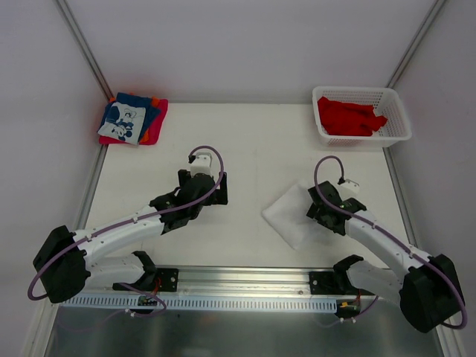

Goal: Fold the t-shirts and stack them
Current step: Neatly place the folded tshirt to the corner

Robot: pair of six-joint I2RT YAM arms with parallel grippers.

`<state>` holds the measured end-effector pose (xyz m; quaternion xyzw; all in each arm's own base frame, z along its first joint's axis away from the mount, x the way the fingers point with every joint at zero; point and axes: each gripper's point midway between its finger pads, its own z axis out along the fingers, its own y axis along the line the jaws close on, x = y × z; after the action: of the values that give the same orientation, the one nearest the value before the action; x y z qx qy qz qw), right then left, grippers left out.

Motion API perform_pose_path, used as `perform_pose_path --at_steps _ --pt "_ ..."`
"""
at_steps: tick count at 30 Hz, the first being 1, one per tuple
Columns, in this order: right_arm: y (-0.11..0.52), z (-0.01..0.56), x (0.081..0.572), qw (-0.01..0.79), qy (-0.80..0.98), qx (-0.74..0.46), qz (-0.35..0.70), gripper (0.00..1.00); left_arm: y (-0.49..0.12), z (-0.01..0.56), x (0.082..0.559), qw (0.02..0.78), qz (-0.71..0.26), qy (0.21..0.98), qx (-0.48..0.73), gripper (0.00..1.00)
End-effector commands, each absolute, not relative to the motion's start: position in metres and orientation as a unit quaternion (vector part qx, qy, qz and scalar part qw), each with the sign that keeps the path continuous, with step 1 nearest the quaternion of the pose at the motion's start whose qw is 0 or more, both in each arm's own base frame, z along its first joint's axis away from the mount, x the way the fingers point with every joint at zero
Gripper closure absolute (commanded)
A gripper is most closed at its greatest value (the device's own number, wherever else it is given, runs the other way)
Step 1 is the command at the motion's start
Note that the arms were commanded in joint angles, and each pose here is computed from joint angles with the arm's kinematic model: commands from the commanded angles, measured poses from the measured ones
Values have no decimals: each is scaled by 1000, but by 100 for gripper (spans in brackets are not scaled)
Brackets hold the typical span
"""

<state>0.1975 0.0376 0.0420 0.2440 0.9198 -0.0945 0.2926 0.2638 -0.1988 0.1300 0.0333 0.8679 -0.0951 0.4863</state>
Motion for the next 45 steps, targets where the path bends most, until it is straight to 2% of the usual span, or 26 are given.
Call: perform_pose_path --at_steps 1,2,7,11,19,24,28,45 --pt "26 63 189 310 911 252 -99 7 -203 143 267 505 -105 856 29 1" --pt "23 68 186 310 912 249 -104 1 -203 142 267 504 -105 857 28 1" --pt "19 116 187 351 899 249 -83 1 -205 146 265 507 -115 854 28 1" --pt "15 125 174 358 895 260 -63 0 -202 150 261 513 -124 849 27 1" --pt "25 102 164 350 888 297 -9 1 -191 157 251 525 -139 839 21 1" --pt "45 70 163 301 911 282 12 0 -184 154 248 529 -136 838 14 1" --pt "54 59 167 291 915 277 25 0 -183 152 248 528 -132 839 14 1" --pt "58 25 169 267 924 273 24 1 -179 138 250 519 -108 848 16 1"
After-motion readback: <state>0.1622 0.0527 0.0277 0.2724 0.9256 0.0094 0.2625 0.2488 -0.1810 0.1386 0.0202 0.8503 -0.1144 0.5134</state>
